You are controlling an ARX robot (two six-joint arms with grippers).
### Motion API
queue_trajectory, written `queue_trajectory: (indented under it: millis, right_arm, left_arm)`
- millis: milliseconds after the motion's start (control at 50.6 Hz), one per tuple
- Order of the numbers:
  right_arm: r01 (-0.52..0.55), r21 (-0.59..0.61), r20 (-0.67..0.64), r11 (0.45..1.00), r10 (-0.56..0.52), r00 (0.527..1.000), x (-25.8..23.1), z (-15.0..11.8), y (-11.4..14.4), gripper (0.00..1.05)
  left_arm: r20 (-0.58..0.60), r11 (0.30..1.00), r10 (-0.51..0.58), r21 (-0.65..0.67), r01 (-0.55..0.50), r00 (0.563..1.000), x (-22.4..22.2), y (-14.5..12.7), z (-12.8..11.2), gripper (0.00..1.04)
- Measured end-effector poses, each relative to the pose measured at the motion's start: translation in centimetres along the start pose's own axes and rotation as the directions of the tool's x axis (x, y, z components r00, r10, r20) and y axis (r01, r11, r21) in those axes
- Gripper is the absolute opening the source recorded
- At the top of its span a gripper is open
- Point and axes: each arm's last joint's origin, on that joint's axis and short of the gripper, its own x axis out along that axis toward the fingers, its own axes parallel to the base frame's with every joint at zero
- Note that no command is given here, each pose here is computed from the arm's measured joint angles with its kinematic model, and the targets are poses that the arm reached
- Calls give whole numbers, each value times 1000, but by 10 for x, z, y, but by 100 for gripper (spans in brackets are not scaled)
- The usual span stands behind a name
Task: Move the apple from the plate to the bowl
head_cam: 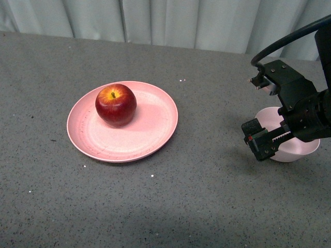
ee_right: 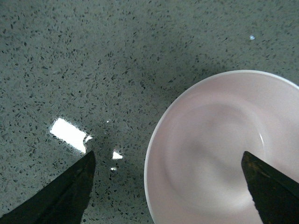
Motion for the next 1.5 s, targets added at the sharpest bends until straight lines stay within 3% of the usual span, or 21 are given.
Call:
queue_trajectory:
  millis: [316,474,771,1067,1502]
  right_arm:
    - [-15,-1,-52,1000,15,999,10,1,4,27]
    - [-18,-1,-64,1000,18,998,10,0,4,1]
    - [-98,28,-16,995,99,995,0,13,12,1]
    - [-202,-38,90,979,205,975,-5,64,60,1]
    - [-223,-37,37,974,224,974,26,66,86,1]
  left_arm:
    - [0,1000,0,0,0,1000,0,0,0,98]
    - [0,1000,0,0,0,1000,0,0,0,98]
    - [0,1000,0,0,0,1000,0,0,0,98]
    - [0,1000,0,0,0,1000,0,0,0,98]
    - [0,1000,0,0,0,1000,0,0,0,98]
